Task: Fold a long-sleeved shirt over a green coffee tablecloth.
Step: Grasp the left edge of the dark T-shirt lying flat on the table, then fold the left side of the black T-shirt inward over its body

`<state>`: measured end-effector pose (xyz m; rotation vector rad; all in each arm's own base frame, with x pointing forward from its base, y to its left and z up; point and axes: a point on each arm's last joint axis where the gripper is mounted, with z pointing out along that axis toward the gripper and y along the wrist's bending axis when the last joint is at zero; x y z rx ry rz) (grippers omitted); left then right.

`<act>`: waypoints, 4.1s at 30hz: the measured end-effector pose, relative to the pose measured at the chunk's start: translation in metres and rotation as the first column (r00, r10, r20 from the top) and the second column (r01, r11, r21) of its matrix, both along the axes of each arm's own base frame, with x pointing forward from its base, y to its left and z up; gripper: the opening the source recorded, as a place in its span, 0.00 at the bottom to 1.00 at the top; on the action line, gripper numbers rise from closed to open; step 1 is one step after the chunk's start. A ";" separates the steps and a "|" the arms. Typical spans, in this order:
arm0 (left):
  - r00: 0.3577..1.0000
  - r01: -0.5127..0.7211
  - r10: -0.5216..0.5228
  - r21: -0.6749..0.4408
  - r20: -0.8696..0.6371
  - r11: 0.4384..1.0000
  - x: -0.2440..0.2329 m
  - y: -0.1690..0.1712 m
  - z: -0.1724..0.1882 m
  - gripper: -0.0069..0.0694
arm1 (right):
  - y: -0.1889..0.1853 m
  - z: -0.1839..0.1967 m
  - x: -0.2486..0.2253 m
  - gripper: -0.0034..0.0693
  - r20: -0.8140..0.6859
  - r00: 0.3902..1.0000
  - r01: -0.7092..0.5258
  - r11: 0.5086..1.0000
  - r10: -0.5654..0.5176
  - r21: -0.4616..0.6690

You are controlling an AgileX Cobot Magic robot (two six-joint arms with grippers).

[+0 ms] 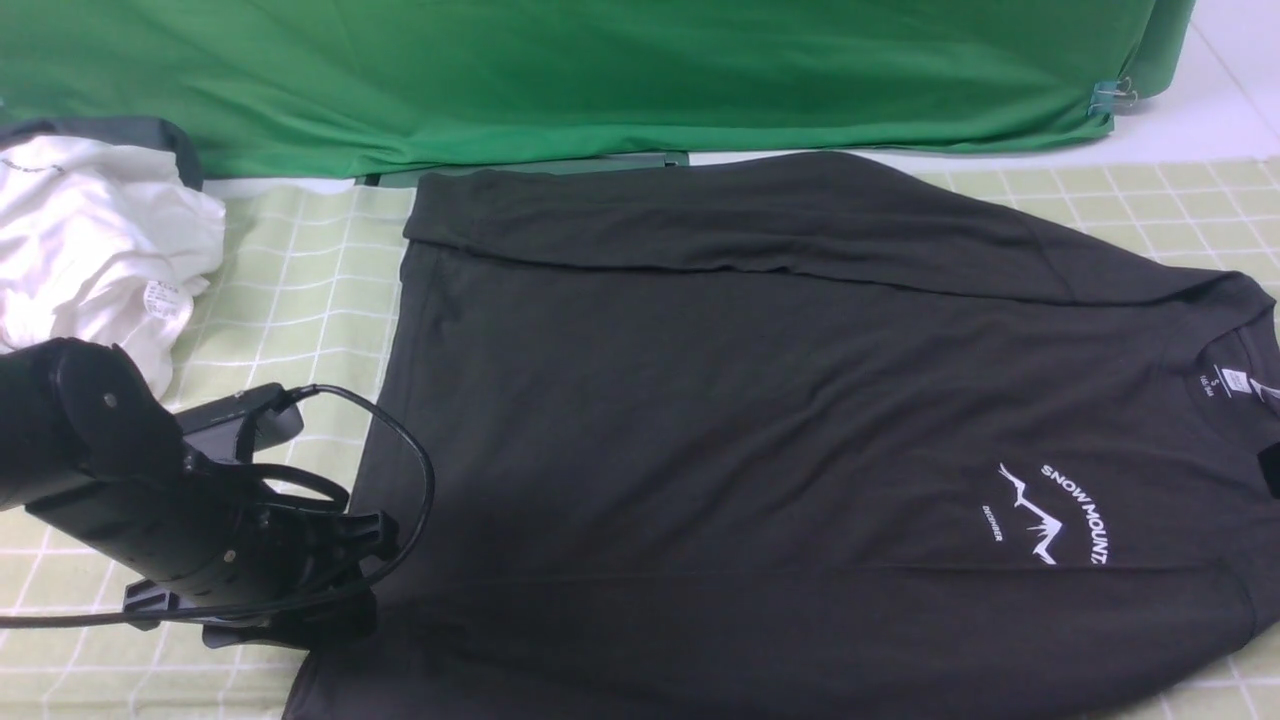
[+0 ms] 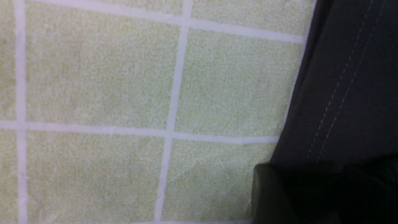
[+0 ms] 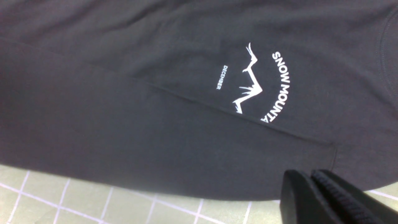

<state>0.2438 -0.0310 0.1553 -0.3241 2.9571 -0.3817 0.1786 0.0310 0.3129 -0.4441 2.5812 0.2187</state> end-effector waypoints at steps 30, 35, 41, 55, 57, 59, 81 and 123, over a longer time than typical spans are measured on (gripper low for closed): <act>0.995 0.067 -0.062 -0.072 0.076 0.995 0.003 -0.007 0.043 0.14 | 0.001 0.001 0.002 0.19 0.022 1.000 0.008 1.000 -0.009 0.019; 0.991 0.079 -0.070 -0.077 0.115 0.994 -0.004 -0.008 0.058 0.13 | 0.001 0.001 0.002 0.20 0.023 1.000 0.009 1.000 -0.009 0.019; 0.992 0.067 -0.058 -0.073 0.112 0.995 -0.008 -0.007 0.053 0.13 | 0.001 0.001 0.002 0.21 0.024 1.000 0.009 1.000 -0.009 0.019; 0.985 -0.052 0.056 -0.033 0.162 0.998 -0.023 0.000 0.017 0.27 | 0.001 0.001 0.002 0.22 0.024 1.000 0.009 1.000 -0.010 0.021; 0.985 -0.056 0.062 -0.036 0.164 0.998 -0.023 0.000 0.017 0.33 | 0.001 0.001 0.002 0.22 0.024 1.000 0.009 1.000 -0.010 0.021; 0.983 -0.063 0.068 -0.037 0.173 0.997 -0.022 0.000 0.017 0.40 | 0.001 0.001 0.002 0.22 0.023 1.000 0.011 1.000 -0.011 0.022; 0.979 0.027 -0.022 -0.021 0.203 0.999 -0.015 -0.001 0.018 0.12 | 0.001 0.002 0.003 0.24 0.034 0.999 0.013 1.000 -0.014 0.023; 0.990 0.028 -0.015 -0.092 0.140 0.995 -0.005 -0.008 0.016 0.13 | 0.001 0.002 0.003 0.29 0.041 0.999 0.015 1.000 -0.016 0.023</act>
